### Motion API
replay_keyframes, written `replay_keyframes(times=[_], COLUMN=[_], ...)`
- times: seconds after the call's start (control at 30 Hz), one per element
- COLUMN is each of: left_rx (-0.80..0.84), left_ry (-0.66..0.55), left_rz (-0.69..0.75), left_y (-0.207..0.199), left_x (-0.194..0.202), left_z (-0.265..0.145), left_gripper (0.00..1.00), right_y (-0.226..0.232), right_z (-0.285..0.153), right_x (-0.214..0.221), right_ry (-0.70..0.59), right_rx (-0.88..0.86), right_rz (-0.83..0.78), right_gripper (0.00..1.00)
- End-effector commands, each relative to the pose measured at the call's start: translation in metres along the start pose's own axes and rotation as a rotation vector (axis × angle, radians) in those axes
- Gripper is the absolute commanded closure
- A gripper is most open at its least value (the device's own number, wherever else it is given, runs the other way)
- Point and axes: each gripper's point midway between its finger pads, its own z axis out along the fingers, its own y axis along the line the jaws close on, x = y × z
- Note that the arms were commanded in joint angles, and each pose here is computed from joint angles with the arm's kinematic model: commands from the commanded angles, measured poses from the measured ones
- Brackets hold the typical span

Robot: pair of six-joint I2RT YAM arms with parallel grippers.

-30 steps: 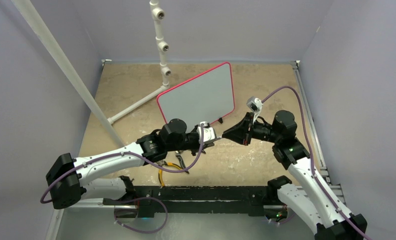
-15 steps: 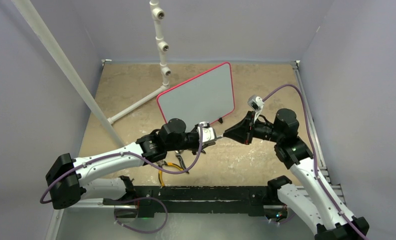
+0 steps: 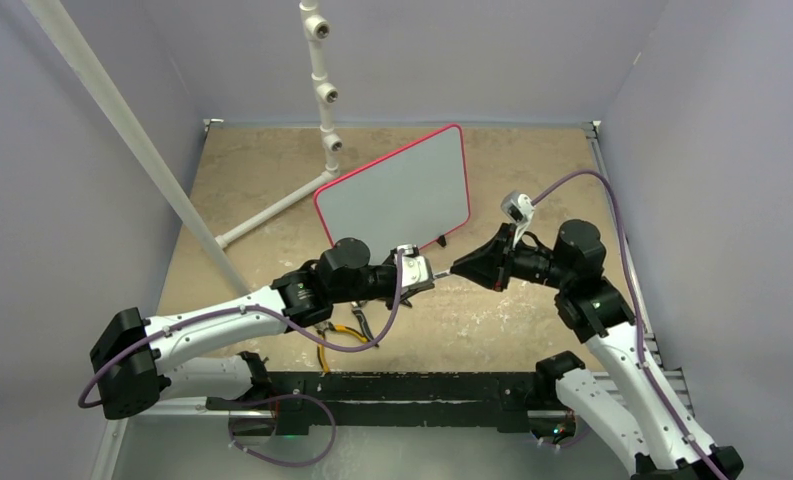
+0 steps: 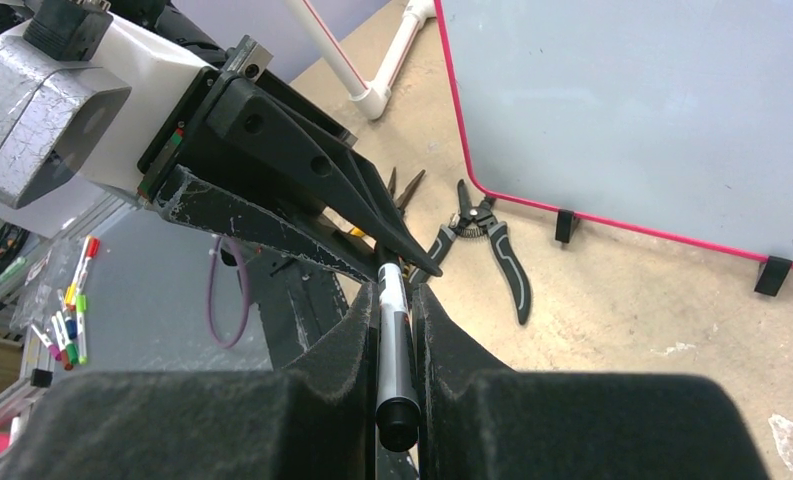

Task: Write a sentence on the whiteboard
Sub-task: Open the whiteboard marker at the center of the board, then place the pen cap at the center of the board.

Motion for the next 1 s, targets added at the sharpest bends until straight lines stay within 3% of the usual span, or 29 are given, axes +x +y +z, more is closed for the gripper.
replay_keyframes(times=[0.0, 0.67, 0.8, 0.97], left_rx=[-0.009, -0.063, -0.099, -0.062], left_ry=[0.313, 0.299, 0.261, 0.191], left_rz=[-0.058, -0.06, -0.112, -0.235], left_y=[-0.008, 0.001, 0.007, 0.0], left_x=[0.089, 0.083, 0.07, 0.054], left_z=[-0.027, -0.028, -0.021, 0.001], left_gripper=[1.0, 1.0, 1.0, 1.0], right_y=[-0.006, -0.011, -0.022, -0.031], right_z=[-0.018, -0.024, -0.026, -0.038], right_x=[-0.064, -0.073, -0.083, -0.093], right_ry=[-0.19, -0.188, -0.253, -0.431], right_rx=[0.144, 0.213, 0.273, 0.337], right_rz=[-0.181, -0.213, -0.219, -0.213], right_gripper=[1.0, 1.0, 1.0, 1.0])
